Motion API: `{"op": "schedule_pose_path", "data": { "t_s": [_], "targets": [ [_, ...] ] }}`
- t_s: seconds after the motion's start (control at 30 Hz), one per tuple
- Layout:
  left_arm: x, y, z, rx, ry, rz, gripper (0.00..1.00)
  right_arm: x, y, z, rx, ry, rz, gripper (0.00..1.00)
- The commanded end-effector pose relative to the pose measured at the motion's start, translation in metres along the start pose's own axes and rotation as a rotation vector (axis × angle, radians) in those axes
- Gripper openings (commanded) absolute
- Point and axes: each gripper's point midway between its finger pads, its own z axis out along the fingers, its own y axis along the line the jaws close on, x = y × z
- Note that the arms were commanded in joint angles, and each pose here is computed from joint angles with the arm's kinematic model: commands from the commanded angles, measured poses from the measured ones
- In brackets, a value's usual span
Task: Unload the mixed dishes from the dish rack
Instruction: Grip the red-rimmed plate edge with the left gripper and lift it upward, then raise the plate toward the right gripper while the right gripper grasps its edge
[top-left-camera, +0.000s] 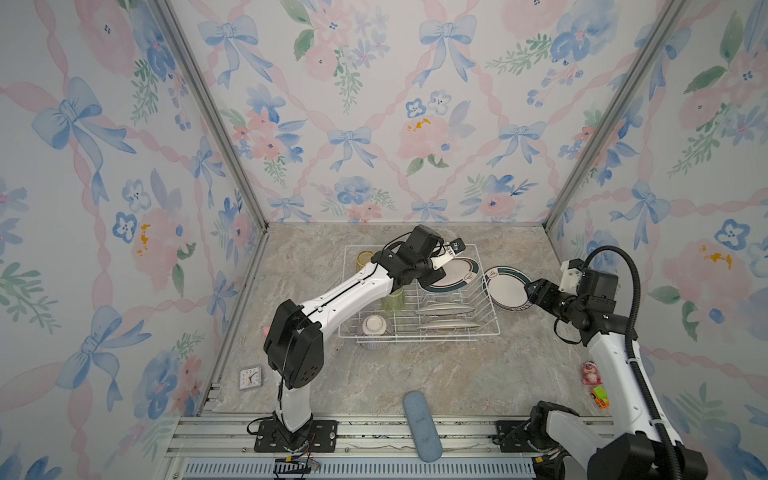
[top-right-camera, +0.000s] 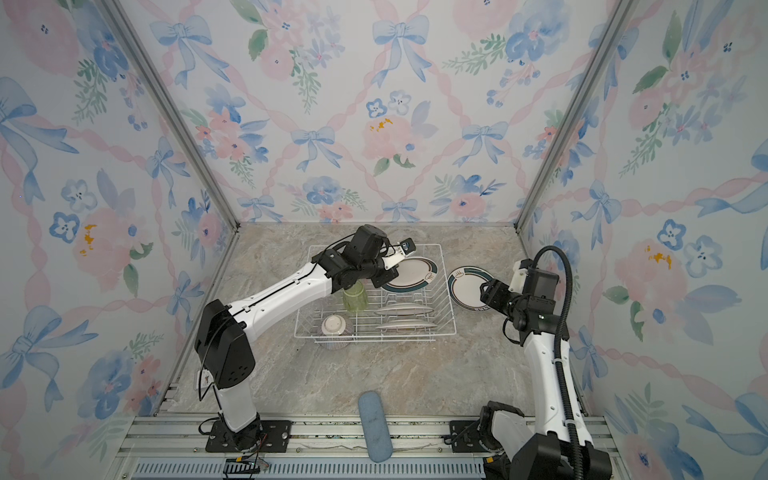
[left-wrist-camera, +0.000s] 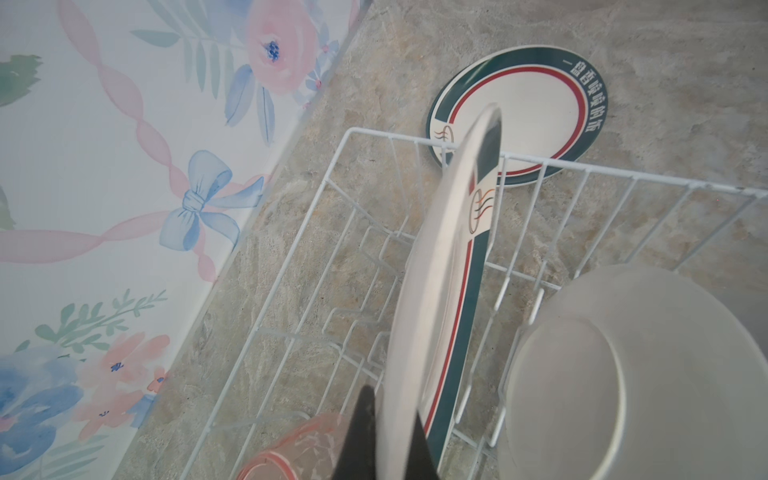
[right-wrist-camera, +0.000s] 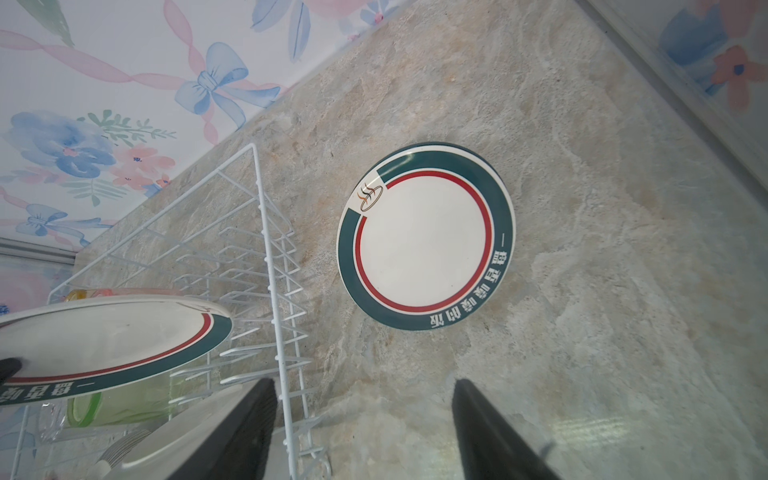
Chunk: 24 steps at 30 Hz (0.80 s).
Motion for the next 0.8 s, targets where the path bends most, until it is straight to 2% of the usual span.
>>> {"op": "schedule_pose_path", "data": {
  "t_s": [0.0,0.13,0.4,0.67,0.77],
  "targets": [
    [-0.033,0.016,-0.034,0.001,-0.119,-0.077,0.00,0.003,0.007,-0.001,-0.034,-0.003,-0.002,0.70],
    [-0.039,0.023,-0.046,0.028,-0.161,-0.126,0.00,0.002,0.014,-0.001,-0.071,-0.007,-0.006,0.69],
    [-0.053,0.032,-0.073,0.093,-0.244,-0.240,0.00,-0.002,0.048,-0.012,-0.243,-0.047,-0.051,0.68],
    [-0.067,0.033,-0.096,0.281,-0.340,-0.391,0.00,0.003,0.107,-0.033,-0.597,-0.040,-0.102,0.67],
    [-0.070,0.030,-0.099,0.345,-0.359,-0.423,0.00,0.007,0.121,-0.039,-0.675,-0.029,-0.126,0.67]
  ]
}}
